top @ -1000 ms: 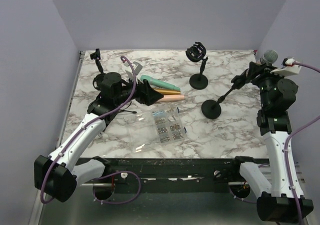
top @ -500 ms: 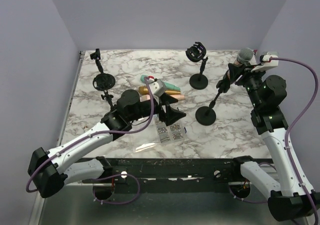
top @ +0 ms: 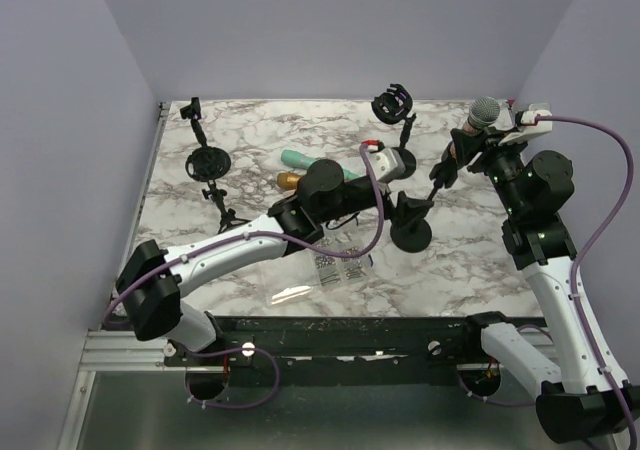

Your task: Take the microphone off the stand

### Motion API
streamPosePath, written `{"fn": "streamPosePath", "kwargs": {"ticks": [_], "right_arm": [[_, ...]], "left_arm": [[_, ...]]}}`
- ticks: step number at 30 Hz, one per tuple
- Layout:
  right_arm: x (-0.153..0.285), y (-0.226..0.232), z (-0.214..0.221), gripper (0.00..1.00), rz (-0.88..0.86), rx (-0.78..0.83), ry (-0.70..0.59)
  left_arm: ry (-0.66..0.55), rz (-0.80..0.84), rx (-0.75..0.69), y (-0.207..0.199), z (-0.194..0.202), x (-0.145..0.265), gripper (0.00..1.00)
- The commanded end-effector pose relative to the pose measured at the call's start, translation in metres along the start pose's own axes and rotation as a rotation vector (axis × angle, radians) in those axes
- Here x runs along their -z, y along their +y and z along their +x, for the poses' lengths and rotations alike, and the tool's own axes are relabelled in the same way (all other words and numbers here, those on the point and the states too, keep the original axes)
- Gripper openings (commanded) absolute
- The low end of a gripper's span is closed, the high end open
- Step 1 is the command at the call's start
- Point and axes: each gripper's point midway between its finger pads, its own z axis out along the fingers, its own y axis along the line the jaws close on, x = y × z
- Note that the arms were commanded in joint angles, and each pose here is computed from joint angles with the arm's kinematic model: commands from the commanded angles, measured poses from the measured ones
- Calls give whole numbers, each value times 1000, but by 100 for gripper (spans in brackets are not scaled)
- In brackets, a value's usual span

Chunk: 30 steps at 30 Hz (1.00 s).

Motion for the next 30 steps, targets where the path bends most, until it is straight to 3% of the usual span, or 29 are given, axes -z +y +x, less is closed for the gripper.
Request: {"fn": "streamPosePath", "kwargs": {"ticks": [1, 8, 12, 21, 23, 24, 26, 30], "right_arm": [[6, 10, 22, 4, -34, -57, 91], [7, 13, 20, 4, -50, -62, 81], [8, 15, 18, 4, -56, -67, 74], [8, 15, 18, 4, -61, -72, 68], [9, 15, 17, 4, -57, -71, 64], [9, 15, 16, 4, -58, -71, 63], [10, 15, 15, 4, -56, -68, 58], [11, 12, 13, 4, -42, -65, 49]], "left_arm": [[-41, -63, -54, 15, -26, -36, 81], [-40, -229, -68, 30, -15, -73, 85], [-47, -311, -99, 40, -6, -83, 94], [-18, -404, -132, 60, 16, -99, 84], [-15, -390, -137, 58, 18, -100, 72], [-11, -374, -141, 55, 18, -100, 57], [2, -347, -151, 51, 18, -99, 3], [36, -255, -151, 35, 22, -95, 0]]}}
